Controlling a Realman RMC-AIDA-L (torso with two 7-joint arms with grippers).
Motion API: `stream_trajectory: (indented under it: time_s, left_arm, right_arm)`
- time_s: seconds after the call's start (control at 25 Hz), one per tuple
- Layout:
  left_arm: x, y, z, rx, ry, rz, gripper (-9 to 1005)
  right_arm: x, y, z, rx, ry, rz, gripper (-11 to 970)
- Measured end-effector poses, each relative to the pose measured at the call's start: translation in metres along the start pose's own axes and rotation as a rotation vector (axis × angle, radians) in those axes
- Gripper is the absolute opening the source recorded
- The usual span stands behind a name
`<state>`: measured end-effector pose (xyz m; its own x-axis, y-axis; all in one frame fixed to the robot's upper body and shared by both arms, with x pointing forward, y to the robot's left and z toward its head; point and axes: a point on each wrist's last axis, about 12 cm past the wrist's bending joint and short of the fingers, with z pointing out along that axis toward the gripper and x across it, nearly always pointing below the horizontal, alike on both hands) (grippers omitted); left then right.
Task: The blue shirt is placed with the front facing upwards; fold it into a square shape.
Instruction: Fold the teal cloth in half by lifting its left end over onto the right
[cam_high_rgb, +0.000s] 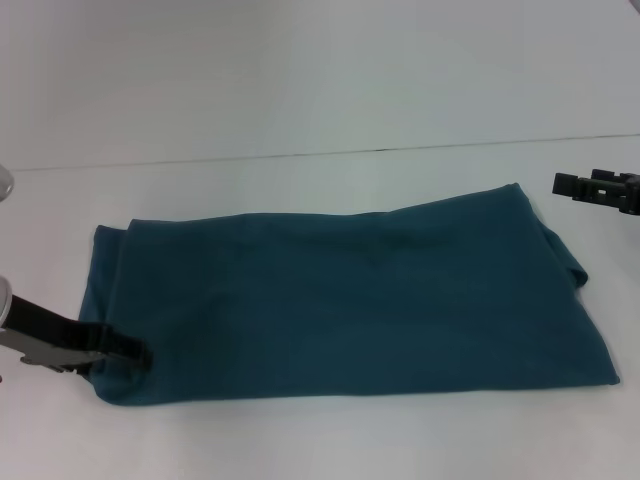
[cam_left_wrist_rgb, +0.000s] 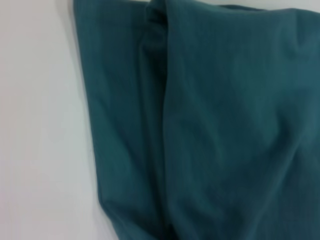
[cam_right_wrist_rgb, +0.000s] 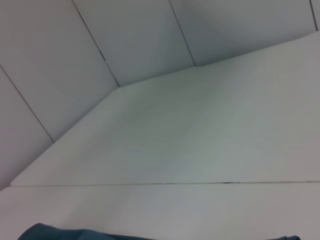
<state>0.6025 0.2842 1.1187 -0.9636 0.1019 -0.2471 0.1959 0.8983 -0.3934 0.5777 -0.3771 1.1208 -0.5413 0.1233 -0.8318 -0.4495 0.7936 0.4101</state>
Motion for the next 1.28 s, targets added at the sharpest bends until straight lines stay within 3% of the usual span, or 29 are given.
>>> stream_trajectory:
  time_s: [0.84,1.08,1.16,1.28]
  left_arm:
    - [-0.0046,-0.0030,0.0047,-0.059,-0.015,0.047,805]
    - [-0.0061,-0.0030,0.0048,-0.066,-0.022,0.048,601]
    - [-0.0064,-0.0027,0.0048,-0.068,-0.025,0.048,400]
    - [-0.0062,-0.0020,0.0051,-0.070,-0.027,0.047,282]
  right_arm:
    - [-0.0028,0.0016,0.0032,-0.005,-0.003,-0.003,927]
    - [-0.0011,0.0019,0.0033,-0.005,-0.002,-0.001,928]
    - [-0.0009,0.0018,0.0032,-0.005,-0.002,0.000,928]
    - [-0.0008,0.0018,0.0031,-0.005,-0.002,0.000,928]
